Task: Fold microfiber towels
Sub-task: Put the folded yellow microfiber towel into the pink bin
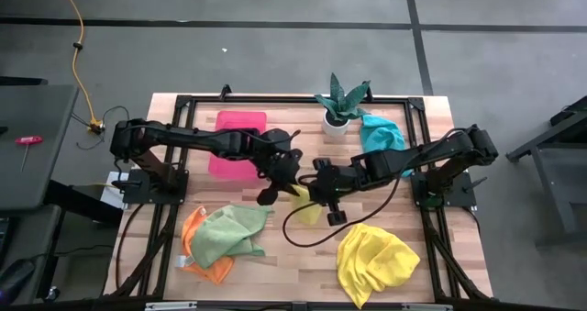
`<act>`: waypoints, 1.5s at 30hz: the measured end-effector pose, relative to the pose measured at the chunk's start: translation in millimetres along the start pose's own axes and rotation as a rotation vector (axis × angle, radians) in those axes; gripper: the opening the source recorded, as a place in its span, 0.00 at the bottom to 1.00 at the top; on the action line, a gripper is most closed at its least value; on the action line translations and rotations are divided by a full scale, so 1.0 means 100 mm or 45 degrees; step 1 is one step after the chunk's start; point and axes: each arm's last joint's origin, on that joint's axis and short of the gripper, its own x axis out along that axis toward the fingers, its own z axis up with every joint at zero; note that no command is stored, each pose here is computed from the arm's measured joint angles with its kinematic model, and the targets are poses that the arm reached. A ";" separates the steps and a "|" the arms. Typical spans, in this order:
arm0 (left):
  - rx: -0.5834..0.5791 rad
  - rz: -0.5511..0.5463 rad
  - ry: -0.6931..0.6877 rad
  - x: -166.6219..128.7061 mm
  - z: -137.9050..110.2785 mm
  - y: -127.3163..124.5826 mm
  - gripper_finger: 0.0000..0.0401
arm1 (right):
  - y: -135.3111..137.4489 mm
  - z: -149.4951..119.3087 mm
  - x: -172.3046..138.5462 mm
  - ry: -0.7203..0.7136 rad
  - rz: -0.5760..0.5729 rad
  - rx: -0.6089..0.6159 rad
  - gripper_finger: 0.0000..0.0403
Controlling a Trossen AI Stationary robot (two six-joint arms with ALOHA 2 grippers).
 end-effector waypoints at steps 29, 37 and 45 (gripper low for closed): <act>-0.384 0.723 0.401 -2.00 -0.60 0.10 0.00 | -0.68 0.09 -0.42 0.135 -0.427 0.197 0.46; -0.575 0.631 0.498 -2.08 -0.91 0.53 0.00 | -0.70 0.08 -0.42 0.133 -0.406 0.208 0.46; -0.819 0.434 0.582 -1.81 -1.29 1.08 0.00 | -0.69 0.07 -0.42 0.142 -0.406 0.250 0.46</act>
